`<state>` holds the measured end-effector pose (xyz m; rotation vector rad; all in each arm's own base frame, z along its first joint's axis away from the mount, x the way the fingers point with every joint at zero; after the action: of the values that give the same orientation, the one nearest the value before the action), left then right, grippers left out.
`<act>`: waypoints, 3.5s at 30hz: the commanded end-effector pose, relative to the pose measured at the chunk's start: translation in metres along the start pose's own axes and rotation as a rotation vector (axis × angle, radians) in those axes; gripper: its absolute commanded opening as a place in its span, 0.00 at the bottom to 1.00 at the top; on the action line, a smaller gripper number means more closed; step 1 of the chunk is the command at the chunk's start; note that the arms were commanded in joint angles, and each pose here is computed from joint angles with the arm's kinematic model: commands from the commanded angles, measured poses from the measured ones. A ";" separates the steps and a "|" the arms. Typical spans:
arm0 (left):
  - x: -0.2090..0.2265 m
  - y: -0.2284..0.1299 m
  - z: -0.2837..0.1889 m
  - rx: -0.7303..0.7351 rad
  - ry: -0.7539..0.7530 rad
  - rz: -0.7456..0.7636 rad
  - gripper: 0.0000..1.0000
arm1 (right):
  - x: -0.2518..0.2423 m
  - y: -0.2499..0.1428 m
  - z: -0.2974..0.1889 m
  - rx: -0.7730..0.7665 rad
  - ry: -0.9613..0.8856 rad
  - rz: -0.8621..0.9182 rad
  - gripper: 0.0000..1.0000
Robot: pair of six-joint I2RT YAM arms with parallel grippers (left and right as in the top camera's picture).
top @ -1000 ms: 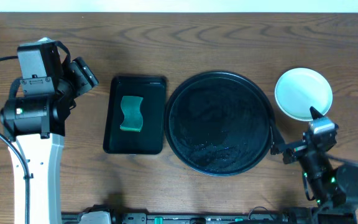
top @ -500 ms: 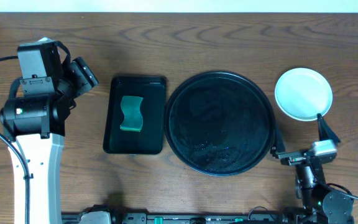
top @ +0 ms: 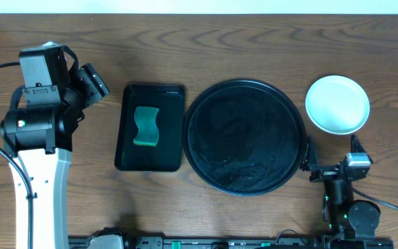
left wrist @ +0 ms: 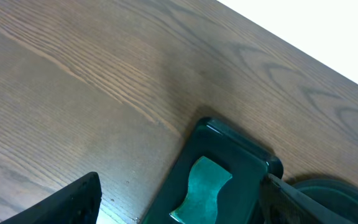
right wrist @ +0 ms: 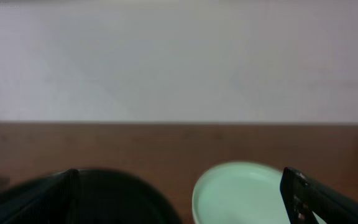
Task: Clean dirty plates on tray and stack at the side
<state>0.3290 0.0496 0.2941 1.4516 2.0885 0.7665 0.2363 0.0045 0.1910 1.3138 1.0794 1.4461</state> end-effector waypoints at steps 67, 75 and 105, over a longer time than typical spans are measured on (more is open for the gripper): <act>0.002 0.006 -0.002 -0.015 0.012 -0.013 0.81 | -0.007 -0.032 -0.002 0.129 -0.035 0.056 0.99; 0.005 0.007 -0.029 -0.076 -0.001 -0.020 0.81 | -0.007 -0.032 -0.002 0.129 -0.035 0.056 0.99; 0.036 -0.096 -0.109 -0.298 -0.050 -0.038 0.81 | -0.007 -0.032 -0.002 0.129 -0.035 0.056 0.99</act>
<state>0.1902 0.0365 0.3188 1.2720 1.8696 0.9492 0.2365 0.0034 0.1587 1.4622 1.1359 1.3972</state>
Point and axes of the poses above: each gripper's point midway between its finger pads, its own z axis out along the fingers, its own x axis along the line the jaws close on, y = z × x, the point moved 1 cm from there along -z, back along the fingers, and after that the axes turned 11 degrees about z, right-handed, at the moved point
